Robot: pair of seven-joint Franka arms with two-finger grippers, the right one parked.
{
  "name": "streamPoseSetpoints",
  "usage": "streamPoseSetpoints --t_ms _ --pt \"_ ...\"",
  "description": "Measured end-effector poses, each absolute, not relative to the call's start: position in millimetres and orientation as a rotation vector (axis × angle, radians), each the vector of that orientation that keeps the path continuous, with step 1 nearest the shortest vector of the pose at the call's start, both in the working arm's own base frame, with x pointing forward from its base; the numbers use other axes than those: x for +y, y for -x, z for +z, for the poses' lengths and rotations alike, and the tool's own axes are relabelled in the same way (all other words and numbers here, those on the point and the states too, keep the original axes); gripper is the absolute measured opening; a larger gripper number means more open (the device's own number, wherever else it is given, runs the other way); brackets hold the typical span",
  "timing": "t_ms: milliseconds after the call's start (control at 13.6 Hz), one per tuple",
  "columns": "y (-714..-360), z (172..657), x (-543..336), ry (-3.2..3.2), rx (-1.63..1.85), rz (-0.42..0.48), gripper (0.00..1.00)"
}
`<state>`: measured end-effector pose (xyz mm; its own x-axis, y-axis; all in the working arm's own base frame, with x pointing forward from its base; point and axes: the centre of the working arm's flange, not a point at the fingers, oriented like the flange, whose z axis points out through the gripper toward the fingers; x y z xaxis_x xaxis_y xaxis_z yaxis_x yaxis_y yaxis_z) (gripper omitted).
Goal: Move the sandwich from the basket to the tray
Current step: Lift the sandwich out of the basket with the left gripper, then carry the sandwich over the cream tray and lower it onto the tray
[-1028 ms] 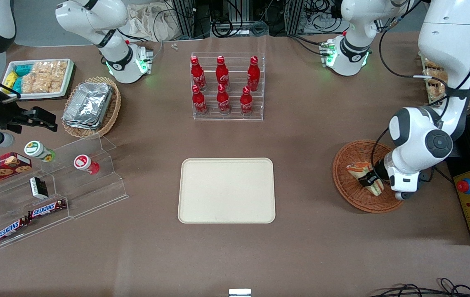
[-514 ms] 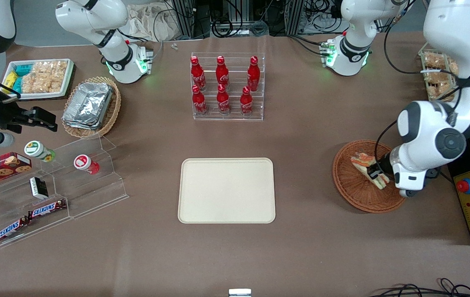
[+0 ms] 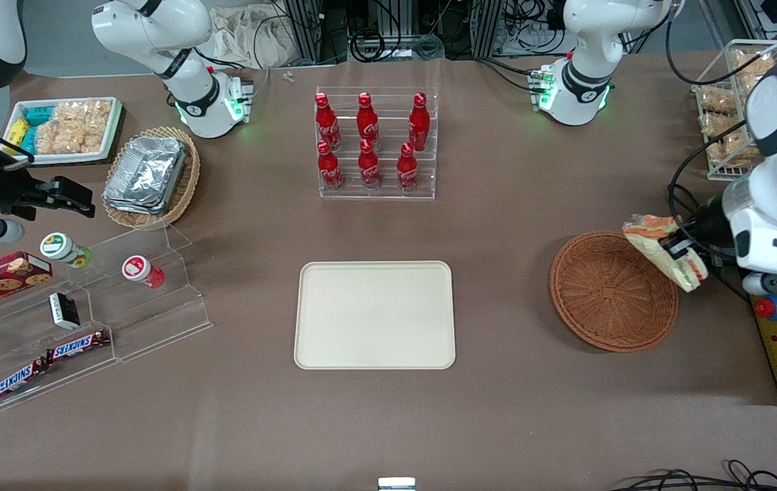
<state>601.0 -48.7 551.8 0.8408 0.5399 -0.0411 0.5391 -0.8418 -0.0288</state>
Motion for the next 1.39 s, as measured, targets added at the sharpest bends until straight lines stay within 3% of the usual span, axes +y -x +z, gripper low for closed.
streamPoseSetpoints --t_ms 220,587,881,1394 --pt "-600.9 554.7 -80.8 3.058 -0.749 0.077 0.15" --pt "-600.1 503.8 -233.8 3.241 -0.347 0.074 0.15" --pt "-593.1 416.1 -340.6 3.256 -0.014 0.025 0.14" --pt "-611.3 283.1 -403.7 3.236 0.162 0.146 0.14"
